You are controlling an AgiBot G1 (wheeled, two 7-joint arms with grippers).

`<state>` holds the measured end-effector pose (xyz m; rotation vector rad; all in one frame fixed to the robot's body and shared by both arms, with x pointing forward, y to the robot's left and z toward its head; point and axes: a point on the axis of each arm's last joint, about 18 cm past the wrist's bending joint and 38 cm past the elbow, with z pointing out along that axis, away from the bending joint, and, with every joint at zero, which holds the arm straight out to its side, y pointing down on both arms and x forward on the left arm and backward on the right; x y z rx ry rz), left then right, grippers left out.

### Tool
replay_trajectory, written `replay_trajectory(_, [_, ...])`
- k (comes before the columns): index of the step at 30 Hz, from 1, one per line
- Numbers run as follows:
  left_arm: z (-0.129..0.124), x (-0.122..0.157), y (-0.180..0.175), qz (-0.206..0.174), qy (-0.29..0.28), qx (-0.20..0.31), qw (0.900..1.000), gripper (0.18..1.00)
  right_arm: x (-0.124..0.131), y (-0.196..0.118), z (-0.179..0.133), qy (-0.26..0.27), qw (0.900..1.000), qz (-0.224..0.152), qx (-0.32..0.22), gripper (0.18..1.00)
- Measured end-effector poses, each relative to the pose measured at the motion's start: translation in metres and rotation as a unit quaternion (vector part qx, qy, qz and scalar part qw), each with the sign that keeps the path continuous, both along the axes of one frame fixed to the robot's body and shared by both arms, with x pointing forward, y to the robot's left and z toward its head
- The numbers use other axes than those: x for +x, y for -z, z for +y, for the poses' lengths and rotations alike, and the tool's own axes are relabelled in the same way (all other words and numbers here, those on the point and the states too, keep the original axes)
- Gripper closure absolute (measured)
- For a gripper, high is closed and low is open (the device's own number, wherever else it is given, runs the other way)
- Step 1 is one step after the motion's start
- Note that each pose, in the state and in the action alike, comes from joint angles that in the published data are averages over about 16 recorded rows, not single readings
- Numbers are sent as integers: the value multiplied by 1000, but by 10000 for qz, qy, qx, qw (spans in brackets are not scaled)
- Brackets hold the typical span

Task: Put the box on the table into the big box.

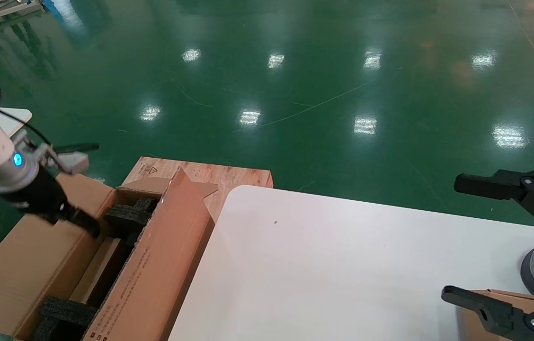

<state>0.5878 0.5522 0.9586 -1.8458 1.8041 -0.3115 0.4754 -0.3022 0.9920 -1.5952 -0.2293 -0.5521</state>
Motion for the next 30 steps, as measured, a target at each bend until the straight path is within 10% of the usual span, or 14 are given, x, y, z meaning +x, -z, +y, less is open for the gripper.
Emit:
replay_trajectory(10, [-8,-10,-70,-1220,895,-508,9872,199,0,0,0,0,10000,0,0,178])
replay_trajectory(23, [-24,-52,-125,-2579,2591,-960,9258,186,0,0,0,0,10000,0,0,178])
replay_trajectory(30, [-31,-54,-128,-2720,2858,-962,9138,186,0,0,0,0,10000,0,0,178])
